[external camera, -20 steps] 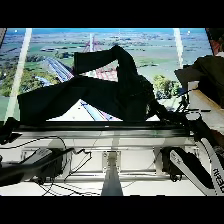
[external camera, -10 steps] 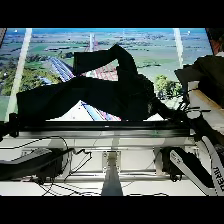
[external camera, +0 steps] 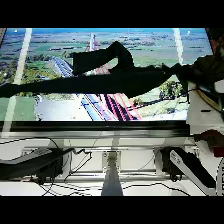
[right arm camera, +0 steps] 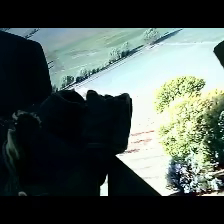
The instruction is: Fold the clothes and pants, and hang the long-sleeved shirts on hangers.
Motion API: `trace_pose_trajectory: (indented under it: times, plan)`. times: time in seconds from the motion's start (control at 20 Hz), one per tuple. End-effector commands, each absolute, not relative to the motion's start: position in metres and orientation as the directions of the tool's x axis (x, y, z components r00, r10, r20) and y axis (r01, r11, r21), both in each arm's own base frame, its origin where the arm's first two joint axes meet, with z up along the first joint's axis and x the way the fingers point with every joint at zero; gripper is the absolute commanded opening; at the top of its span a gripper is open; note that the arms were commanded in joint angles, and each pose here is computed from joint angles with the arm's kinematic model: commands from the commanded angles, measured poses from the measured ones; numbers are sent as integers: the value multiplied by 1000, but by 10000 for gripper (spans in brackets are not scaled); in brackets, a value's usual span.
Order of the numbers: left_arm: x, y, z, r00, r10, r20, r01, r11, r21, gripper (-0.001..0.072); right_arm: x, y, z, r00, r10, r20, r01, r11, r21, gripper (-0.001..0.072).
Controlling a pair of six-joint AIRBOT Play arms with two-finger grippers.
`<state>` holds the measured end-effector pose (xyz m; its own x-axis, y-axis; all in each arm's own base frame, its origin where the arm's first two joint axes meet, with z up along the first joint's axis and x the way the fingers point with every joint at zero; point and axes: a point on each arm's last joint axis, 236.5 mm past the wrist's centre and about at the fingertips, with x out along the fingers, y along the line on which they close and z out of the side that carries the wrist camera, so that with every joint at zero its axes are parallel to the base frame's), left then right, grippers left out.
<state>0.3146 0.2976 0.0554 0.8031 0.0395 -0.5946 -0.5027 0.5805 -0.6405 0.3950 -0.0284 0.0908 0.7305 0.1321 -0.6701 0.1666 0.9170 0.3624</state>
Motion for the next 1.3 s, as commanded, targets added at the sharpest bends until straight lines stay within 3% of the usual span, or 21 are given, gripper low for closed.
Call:
trace_pose_trajectory:
  times: [0.0,0.2,0.35,0.55,0.7,0.75,0.8,0.85,0.9,1.0,1.15,1.25]
  plan:
    - [275,315,37,599,107,-793,-633,670,-388,32,363,-42,91,597,73,-799,189,955,229,23]
    - [192,315,-34,265,123,-956,-702,705,-104,32,280,-65,29,349,-49,-936,323,944,71,22]
    - [155,300,-76,115,62,-991,-685,728,-34,33,218,-47,-12,191,-3,-982,352,934,66,24]
    - [153,295,-101,85,14,-996,-682,730,-48,33,144,-28,-41,-78,67,-995,356,934,36,24]
    - [157,301,-101,97,39,-995,-681,731,-37,34,136,-26,-41,-111,76,-991,355,934,32,35]
    - [157,302,-101,97,39,-994,-681,732,-38,35,136,-26,-41,-108,75,-991,355,934,32,214]
    - [160,300,-101,110,35,-993,-685,727,-50,170,137,-26,-41,-107,75,-991,354,935,33,524]
    - [168,298,-99,142,25,-990,-693,717,-82,517,140,-27,-41,-91,71,-993,354,935,34,720]
    - [183,294,-95,207,7,-978,-709,690,-145,696,147,-29,-42,-65,64,-996,354,935,37,712]
    - [233,286,-72,407,-40,-913,-704,623,-341,695,162,-32,-43,1,50,-999,355,934,47,709]
    - [332,251,-3,721,-158,-674,-460,619,-637,694,184,-37,-42,95,28,-995,355,933,60,700]
    - [377,206,14,740,-251,-624,-338,664,-667,692,202,-42,-40,168,9,-986,355,932,69,697]
